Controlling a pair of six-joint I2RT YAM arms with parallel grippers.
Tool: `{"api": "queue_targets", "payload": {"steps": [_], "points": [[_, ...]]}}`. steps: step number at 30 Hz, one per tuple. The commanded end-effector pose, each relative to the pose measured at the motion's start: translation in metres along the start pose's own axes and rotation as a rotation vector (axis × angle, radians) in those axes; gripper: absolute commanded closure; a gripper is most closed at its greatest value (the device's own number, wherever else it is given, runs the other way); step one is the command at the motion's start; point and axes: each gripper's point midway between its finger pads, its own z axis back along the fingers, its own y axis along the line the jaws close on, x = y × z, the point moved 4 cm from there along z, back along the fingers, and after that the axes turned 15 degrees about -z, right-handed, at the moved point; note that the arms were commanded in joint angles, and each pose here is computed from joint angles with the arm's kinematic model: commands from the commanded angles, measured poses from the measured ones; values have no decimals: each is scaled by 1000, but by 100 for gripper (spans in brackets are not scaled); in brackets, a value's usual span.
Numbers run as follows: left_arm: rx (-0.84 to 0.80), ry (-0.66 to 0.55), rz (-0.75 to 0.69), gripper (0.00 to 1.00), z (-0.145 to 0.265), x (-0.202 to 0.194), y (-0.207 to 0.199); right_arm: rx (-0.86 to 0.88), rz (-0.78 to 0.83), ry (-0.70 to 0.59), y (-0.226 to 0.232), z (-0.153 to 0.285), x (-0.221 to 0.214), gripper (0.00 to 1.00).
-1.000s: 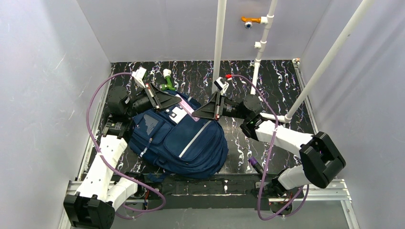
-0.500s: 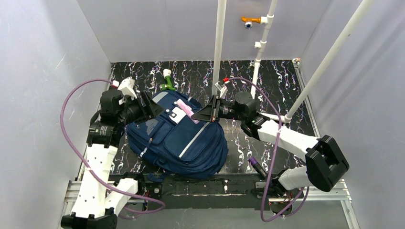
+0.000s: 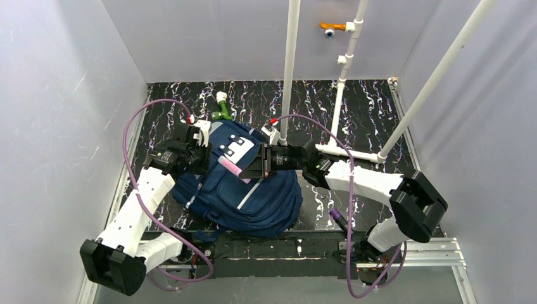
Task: Pack the student bag
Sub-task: Place the stationery in the student bag.
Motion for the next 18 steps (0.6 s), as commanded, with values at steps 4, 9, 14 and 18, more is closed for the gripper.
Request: {"api": "queue_targets", "payload": {"steps": [4,9,14,18], "points": [[-17,-25,-11,58,-8,10,-2,85,41,9,18,-10,3,99],[-72,13,2,53,-22,1,-12,87,38,17,16,-12,0,99],[-42,63,-24,53,-30,-7,-8,91,38,19,16,-12,-1,99],[-69,62,-16,46,-28,-11,-13,94,38,27,17,-14,-2,99]]}}
